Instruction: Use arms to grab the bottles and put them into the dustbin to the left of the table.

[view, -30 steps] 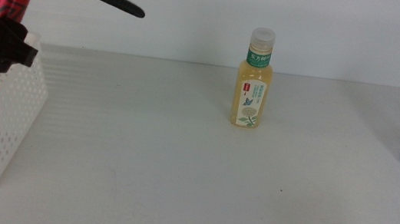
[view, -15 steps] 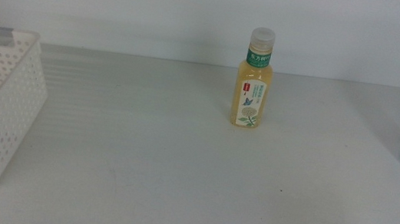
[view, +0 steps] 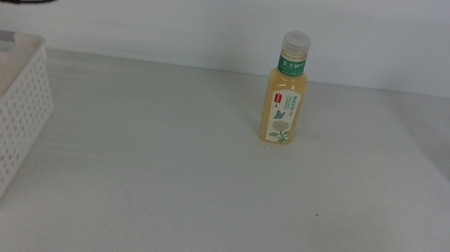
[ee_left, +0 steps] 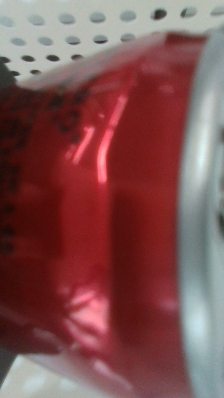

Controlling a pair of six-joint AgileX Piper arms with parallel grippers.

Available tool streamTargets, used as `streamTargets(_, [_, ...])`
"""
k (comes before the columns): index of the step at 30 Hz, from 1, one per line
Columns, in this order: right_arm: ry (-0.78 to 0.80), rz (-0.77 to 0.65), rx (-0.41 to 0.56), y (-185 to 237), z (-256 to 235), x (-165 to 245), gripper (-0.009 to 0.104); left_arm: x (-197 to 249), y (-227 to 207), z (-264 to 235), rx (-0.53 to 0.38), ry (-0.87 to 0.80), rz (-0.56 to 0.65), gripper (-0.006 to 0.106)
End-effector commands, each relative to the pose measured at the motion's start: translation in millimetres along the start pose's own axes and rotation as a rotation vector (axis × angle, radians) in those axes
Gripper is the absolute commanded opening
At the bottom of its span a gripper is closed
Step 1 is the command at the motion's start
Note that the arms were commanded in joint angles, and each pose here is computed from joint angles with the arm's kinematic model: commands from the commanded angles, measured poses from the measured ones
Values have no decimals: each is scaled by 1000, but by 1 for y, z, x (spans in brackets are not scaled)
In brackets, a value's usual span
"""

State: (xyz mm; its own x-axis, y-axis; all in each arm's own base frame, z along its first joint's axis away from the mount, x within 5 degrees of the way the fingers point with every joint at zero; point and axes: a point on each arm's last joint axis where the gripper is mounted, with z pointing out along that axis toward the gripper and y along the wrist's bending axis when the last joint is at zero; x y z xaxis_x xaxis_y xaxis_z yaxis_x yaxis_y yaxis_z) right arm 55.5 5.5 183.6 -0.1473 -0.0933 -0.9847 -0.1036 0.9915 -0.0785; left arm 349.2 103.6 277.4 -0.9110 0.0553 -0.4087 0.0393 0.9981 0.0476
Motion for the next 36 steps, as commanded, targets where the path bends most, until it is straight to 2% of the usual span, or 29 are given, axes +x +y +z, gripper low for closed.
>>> streamTargets(1, [-104,-15,17,-1,-3,-10,72,-14,5,-14,-51,-115,8,-5])
streamTargets(8, [-104,-15,17,-1,-3,-10,72,-15,11,23,-47,-52,4,-5])
streamTargets(17, [-104,-15,17,-1,-3,-10,72,-8,16,57,-54,50,-67,-5])
streamTargets(22, [-104,-15,17,-1,-3,-10,72,-3,16,73,-40,100,-68,1])
streamTargets(27, [-104,-15,17,-1,-3,-10,72,-1,16,79,-37,118,-81,22])
streamTargets(30, [-104,-15,17,-1,-3,-10,72,-1,16,82,-33,123,-82,43])
streamTargets(31, [-104,-15,17,-1,-3,-10,72,0,15,83,-34,128,-77,68])
streamTargets(34, [-104,-15,17,-1,-3,-10,72,0,16,83,-38,130,-72,87])
streamTargets(36, [-104,-15,17,-1,-3,-10,72,1,15,83,-36,137,-72,90])
